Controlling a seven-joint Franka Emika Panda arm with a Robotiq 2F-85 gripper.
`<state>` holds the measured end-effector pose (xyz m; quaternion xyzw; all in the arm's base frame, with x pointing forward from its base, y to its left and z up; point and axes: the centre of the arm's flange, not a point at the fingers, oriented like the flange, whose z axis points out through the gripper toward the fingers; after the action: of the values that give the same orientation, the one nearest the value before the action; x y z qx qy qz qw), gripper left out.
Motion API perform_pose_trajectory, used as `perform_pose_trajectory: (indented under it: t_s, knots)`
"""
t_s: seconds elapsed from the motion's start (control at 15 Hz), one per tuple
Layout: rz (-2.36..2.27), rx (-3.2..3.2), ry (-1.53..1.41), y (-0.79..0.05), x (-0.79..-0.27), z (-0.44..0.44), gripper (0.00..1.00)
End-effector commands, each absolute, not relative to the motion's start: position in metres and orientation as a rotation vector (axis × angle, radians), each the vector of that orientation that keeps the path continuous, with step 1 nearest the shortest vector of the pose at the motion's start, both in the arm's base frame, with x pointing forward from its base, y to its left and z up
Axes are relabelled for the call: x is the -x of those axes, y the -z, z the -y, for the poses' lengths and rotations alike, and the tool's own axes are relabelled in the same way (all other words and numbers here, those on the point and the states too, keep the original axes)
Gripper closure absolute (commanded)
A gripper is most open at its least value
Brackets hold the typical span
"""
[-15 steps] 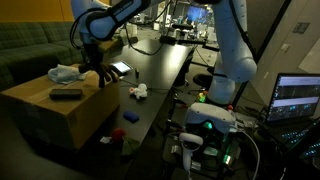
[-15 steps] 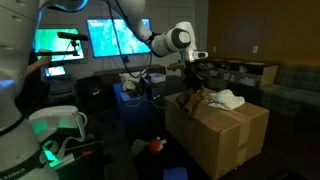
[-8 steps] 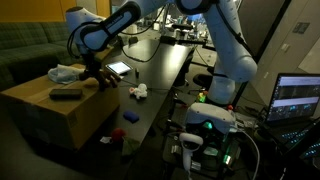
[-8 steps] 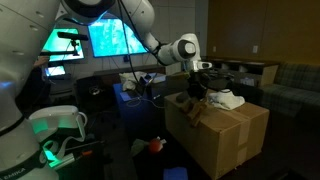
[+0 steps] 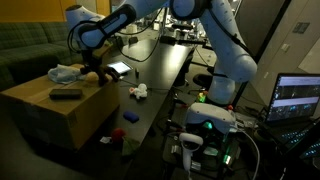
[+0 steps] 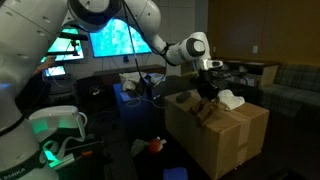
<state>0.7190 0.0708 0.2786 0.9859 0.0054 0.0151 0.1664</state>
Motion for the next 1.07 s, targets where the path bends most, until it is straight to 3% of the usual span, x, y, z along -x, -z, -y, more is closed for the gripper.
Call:
perform_pose_trajectory:
  t_s: [0.0, 0.33, 0.4, 0.47, 0.6, 1.0]
  knots:
    - [0.026, -2.792, -0.048, -0.265, -0.757, -0.065, 0.91]
    - [0.033, -2.806, -0.001, -0.239, -0.769, -0.052, 0.87]
    - [0.039, -2.801, 0.000, -0.242, -0.768, -0.054, 0.61]
    - [0.028, -2.804, 0.000, -0.252, -0.766, -0.057, 0.60]
    - [0.018, -2.805, 0.006, -0.269, -0.761, -0.067, 0.47]
    - [0.037, -2.785, 0.000, -0.320, -0.758, -0.105, 0.01]
